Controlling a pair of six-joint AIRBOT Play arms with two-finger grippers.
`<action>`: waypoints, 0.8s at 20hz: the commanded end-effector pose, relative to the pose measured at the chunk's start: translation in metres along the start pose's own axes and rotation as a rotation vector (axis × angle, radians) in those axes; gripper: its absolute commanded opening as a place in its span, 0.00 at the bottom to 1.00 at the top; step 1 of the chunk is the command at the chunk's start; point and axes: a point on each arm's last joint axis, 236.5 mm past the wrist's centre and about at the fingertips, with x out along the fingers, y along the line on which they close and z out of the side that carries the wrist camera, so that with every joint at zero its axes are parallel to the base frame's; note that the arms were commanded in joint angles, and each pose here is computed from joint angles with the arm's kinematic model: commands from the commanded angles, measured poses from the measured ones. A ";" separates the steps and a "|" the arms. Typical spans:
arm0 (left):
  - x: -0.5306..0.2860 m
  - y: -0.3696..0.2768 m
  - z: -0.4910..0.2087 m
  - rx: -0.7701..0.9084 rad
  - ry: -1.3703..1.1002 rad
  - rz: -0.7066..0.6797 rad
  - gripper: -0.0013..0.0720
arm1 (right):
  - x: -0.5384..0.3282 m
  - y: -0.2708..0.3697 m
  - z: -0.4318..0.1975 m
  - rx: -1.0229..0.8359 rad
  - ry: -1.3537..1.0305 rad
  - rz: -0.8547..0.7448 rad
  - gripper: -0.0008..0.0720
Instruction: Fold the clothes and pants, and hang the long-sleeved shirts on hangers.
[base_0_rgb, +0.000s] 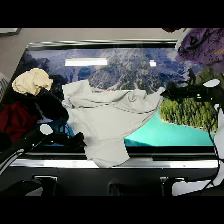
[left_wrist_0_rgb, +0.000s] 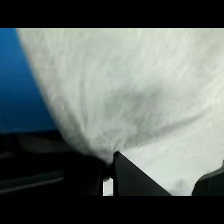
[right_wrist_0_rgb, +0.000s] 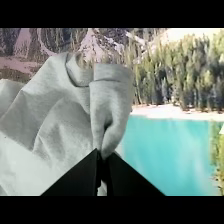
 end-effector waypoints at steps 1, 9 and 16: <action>-0.009 -0.031 0.025 0.082 -0.096 -0.060 0.04 | -0.017 0.020 0.000 -0.033 -0.018 0.020 0.06; -0.295 -0.179 0.128 0.557 -0.770 -0.005 0.04 | -0.210 0.196 0.069 -0.524 -0.560 0.037 0.06; -0.564 -0.223 -0.019 0.731 -1.425 0.009 0.04 | -0.440 0.332 -0.056 -0.836 -1.095 -0.110 0.06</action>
